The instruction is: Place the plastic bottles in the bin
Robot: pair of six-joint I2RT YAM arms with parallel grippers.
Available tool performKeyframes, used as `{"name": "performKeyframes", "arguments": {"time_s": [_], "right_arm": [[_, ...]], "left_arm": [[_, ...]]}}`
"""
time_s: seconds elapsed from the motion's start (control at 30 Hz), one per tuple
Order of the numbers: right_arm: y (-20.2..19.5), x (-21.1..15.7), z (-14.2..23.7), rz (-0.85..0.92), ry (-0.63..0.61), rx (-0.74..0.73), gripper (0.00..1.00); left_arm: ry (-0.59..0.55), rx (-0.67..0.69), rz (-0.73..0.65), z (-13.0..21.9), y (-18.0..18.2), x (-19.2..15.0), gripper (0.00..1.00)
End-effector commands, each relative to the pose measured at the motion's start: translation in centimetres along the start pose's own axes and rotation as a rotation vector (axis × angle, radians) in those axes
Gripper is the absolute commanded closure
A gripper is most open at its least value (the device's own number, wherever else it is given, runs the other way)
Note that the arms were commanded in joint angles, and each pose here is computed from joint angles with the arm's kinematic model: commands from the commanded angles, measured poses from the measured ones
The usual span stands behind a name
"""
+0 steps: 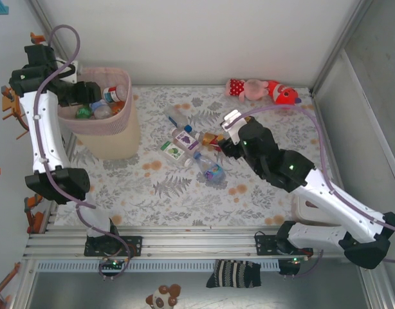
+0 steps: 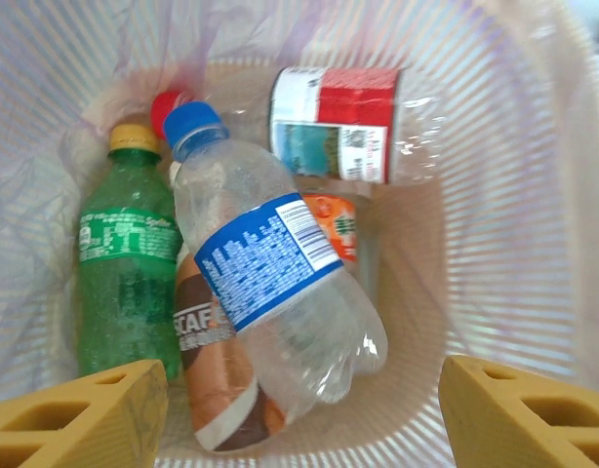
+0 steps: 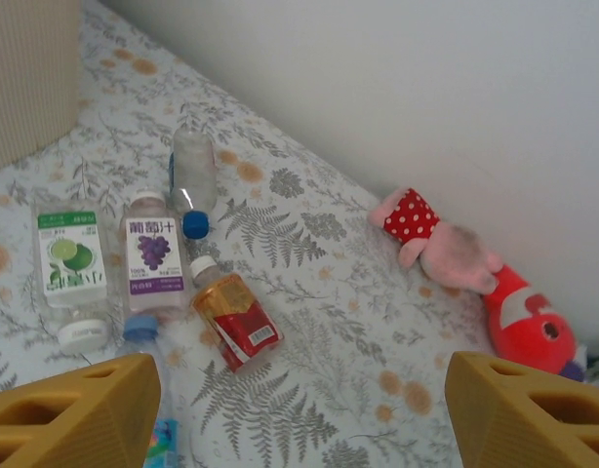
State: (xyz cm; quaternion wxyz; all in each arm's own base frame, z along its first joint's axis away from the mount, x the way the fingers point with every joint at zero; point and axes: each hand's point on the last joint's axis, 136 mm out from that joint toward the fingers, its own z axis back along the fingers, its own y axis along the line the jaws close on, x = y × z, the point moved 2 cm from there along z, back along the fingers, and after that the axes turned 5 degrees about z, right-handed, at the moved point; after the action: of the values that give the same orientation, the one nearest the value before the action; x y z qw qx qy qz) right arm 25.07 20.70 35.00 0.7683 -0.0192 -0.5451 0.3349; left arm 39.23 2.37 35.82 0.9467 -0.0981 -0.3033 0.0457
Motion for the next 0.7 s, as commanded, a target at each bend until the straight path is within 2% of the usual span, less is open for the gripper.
{"name": "performKeyframes", "arguments": {"time_s": [0.0,0.27,0.47,0.53,0.67], "right_arm": [[-0.6,0.5,-0.2,-0.182,0.006,0.023,0.26],[-0.4,-1.7,-3.7,-0.202,0.178,0.113,0.29],[1.4,-4.5,-7.8,-0.156,0.333,0.281,0.32],[1.9,-5.6,-9.2,-0.117,0.389,0.309,0.32],[2.1,-7.8,-12.2,-0.032,0.507,0.322,0.31]], "left_arm": [[-0.079,-0.136,0.003,2.8,-2.8,0.2,0.27],[-0.18,-0.464,-0.017,6.0,-7.9,-2.1,0.26],[-0.243,-0.668,-0.006,7.5,-10.6,-4.5,0.25],[-0.255,-0.718,-0.017,7.7,-11.3,-5.4,0.25],[-0.255,-0.733,-0.038,7.8,-11.7,-7.8,0.23]]}}
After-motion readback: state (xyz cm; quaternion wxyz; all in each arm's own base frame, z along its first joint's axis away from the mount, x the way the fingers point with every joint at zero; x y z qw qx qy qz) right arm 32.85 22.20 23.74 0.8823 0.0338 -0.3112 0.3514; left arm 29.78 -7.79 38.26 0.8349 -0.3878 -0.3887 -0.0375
